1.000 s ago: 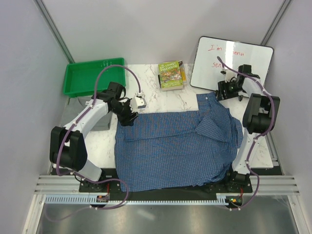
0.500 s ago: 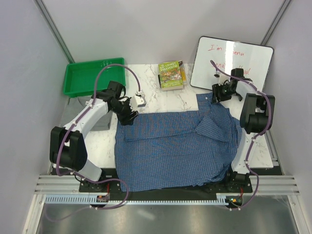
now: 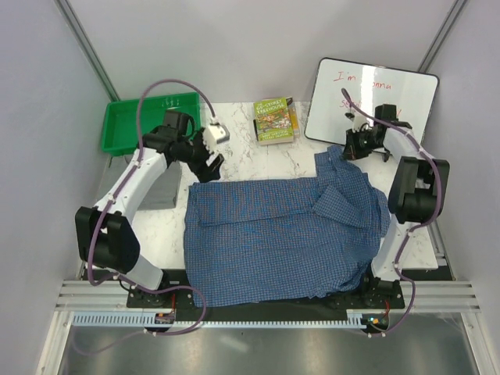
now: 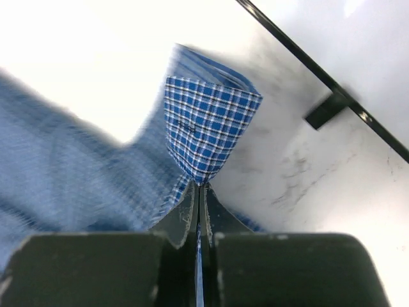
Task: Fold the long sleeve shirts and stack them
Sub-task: Fold the shirt
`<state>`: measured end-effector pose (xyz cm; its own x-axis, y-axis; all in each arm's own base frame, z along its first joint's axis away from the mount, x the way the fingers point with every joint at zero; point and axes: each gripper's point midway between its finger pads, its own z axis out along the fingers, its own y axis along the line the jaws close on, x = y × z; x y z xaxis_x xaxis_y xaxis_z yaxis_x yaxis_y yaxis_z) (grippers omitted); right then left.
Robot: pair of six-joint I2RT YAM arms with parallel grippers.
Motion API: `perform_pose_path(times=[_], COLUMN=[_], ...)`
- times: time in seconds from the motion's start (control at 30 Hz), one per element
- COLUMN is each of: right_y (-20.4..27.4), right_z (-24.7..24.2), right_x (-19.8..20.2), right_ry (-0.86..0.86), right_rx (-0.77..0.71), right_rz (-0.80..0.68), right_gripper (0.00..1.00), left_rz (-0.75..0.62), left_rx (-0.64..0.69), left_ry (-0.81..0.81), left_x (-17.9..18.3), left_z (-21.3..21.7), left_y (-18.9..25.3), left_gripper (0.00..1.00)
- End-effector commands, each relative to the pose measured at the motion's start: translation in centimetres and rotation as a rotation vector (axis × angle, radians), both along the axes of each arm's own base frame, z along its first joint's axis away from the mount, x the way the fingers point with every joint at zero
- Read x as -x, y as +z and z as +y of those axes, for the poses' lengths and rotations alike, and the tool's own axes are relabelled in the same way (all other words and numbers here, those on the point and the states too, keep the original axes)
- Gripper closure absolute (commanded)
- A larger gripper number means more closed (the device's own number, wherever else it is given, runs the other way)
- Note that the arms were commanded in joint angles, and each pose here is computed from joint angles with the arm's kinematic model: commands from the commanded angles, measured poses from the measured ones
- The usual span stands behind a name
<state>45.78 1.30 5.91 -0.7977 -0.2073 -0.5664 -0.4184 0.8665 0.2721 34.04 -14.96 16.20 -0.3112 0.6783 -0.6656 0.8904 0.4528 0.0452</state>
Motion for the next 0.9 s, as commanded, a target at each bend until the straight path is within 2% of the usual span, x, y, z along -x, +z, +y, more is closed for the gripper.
perform_pose_path(times=[0.0,0.07,0.2,0.23,0.27,0.33,0.4,0.47,0.5,0.53,0.63,0.73,0.87], right_y=[11.4,14.3,17.3,18.9,18.5,19.5,20.4,19.6,20.2,19.5,19.7,19.7,19.9], right_z=[5.2,7.2,9.4,10.8,10.8,11.8,12.3,12.4,13.2,13.3,14.4,15.1,15.4], right_x=[2.5,4.7,8.7,10.2,11.2,13.8,15.9,17.2,18.3,18.8,19.8,20.4,20.6], right_ry=[0.187,0.270,0.387,0.455,0.465,0.532,0.593,0.629,0.661,0.670,0.696,0.703,0.719], right_rx=[-0.123,-0.132,-0.126,-0.105,-0.078,-0.034,0.038,0.095,0.108,0.124,0.129,0.104,0.115], right_rz=[-0.206,-0.254,-0.317,-0.378,-0.372,-0.426,-0.495,-0.512,-0.554,-0.549,-0.562,-0.560,-0.625], right_gripper=[1.00,1.00,1.00,1.00,1.00,1.00,1.00,1.00,1.00,1.00,1.00,1.00,1.00], left_rz=[-0.154,-0.189,-0.264,-0.291,-0.294,-0.444,-0.479,-0.532,-0.571,-0.635,-0.701,-0.603,-0.562], left_rx=[0.324,0.408,0.524,0.546,0.584,0.601,0.589,0.520,0.465,0.466,0.479,0.508,0.495], left_ry=[0.027,-0.023,-0.149,-0.187,-0.265,-0.446,-0.553,-0.621,-0.584,-0.614,-0.655,-0.646,-0.563], left_x=[-3.1,-3.2,-2.5,-2.2,-1.0,0.9,3.1,4.5,3.9,4.5,6.8,8.8,8.8], left_z=[-3.6,-4.9,-7.6,-8.0,-8.6,-9.2,-10.7,-13.3,-13.6,-14.0,-15.9,-17.8,-19.2], left_y=[11.1,14.5,18.3,18.9,19.0,20.4,18.8,15.9,14.8,13.4,12.0,11.2,10.0], left_gripper=[0.01,0.00,0.00,0.01,0.00,0.00,0.00,0.00,0.00,0.00,0.00,0.00,0.01])
